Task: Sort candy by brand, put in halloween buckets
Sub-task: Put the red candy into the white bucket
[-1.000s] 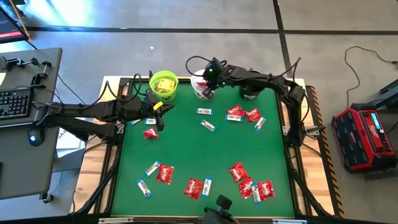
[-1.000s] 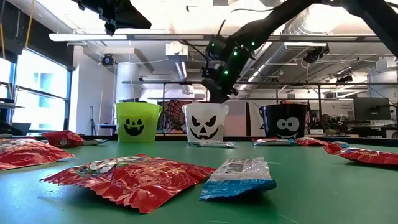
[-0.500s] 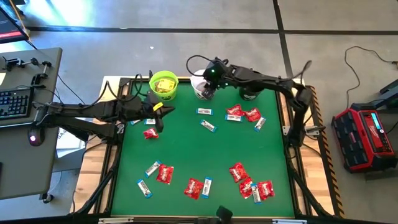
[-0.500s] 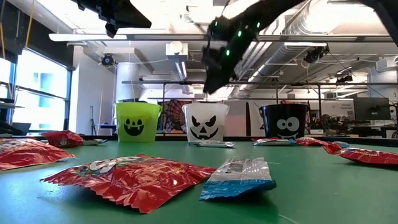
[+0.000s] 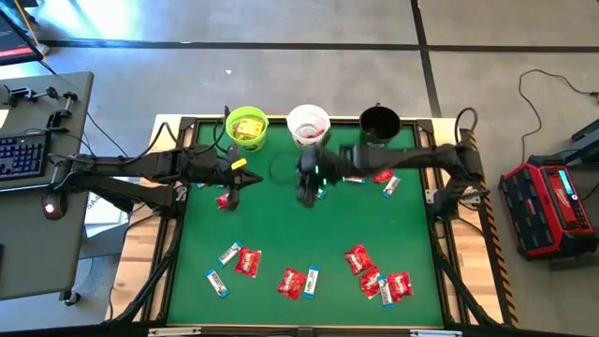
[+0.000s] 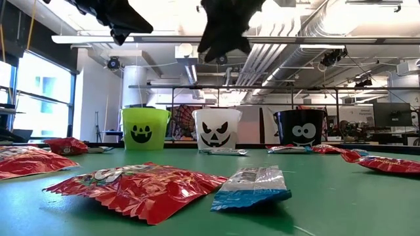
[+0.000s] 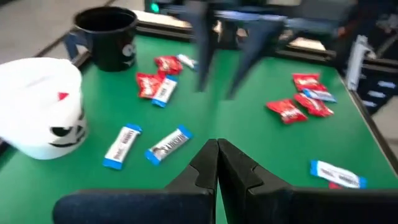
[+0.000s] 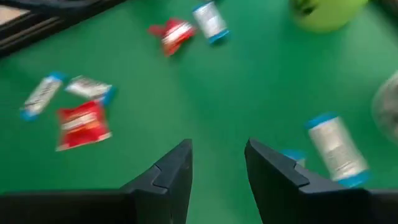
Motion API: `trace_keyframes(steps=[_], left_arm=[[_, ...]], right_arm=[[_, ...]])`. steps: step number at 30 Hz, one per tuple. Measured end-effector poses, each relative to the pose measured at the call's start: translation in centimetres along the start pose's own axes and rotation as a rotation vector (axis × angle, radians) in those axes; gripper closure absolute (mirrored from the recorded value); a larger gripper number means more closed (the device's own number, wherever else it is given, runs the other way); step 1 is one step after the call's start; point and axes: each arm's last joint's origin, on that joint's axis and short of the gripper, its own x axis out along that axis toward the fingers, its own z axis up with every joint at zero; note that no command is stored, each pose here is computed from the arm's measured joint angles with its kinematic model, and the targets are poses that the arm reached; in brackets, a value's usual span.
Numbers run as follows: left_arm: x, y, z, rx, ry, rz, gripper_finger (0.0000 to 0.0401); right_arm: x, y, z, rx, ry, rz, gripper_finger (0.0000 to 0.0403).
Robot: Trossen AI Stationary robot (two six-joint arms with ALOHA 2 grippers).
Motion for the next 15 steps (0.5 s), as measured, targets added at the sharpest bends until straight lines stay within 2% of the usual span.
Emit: trace_keyframes(steps=[4, 8, 15], left_arm=[[0.0, 0.0, -0.3, 0.008, 0.034, -0.005, 0.0401], [0.0, 0.0, -0.6, 0.019, 0.063, -0.017, 0.0401], [0.0, -0.1, -0.6, 0.068, 0.064, -0.046, 0.0401]], right_arm=[[-0.7, 4.3, -3.2, 0.124, 0.098, -0.014, 0.0268], [-1.9, 7.6, -6.8, 0.269, 0.236, -0.05, 0.0268], [-3.3, 10.4, -11.3, 0.46, 0.414, -0.177, 0.0246]])
